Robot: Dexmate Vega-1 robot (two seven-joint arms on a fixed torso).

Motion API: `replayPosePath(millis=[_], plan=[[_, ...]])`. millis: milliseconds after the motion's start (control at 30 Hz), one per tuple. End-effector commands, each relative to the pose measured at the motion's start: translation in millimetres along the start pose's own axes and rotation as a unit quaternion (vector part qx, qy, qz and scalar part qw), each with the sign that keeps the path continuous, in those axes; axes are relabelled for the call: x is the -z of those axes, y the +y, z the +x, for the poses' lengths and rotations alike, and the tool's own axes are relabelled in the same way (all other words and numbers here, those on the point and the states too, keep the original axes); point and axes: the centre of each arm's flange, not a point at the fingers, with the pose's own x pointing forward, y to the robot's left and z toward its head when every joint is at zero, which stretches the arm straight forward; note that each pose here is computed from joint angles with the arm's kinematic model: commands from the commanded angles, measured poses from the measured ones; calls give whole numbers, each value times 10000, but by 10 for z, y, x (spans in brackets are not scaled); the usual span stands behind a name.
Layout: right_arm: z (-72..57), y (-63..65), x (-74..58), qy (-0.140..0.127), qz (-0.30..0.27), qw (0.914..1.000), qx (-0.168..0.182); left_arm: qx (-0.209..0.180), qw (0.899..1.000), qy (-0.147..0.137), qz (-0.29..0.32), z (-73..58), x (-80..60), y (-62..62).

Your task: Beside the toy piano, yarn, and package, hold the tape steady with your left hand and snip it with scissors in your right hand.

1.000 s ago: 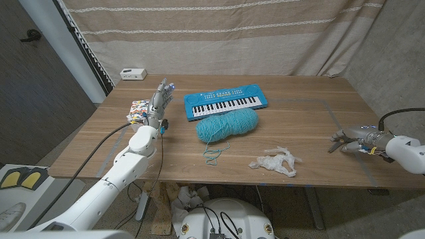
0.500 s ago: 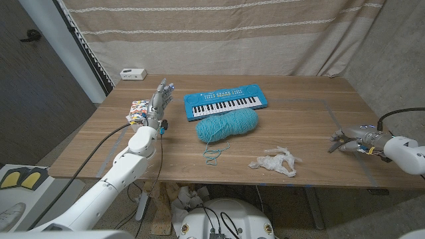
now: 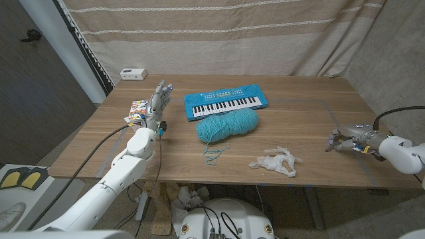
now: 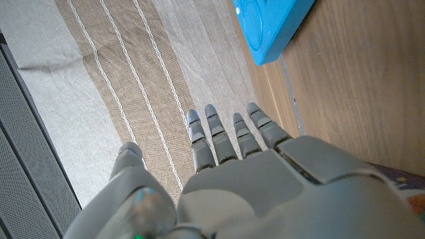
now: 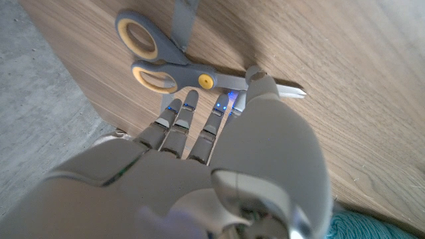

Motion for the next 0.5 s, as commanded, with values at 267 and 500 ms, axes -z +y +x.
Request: replayPosePath(millis=[267, 500], plan=[[145, 39, -76, -97, 180, 9998, 50, -71, 10000, 3, -5, -39, 16, 28], [180, 12, -80, -140, 221, 9996, 94, -81, 10000, 8, -23, -45, 30, 29]])
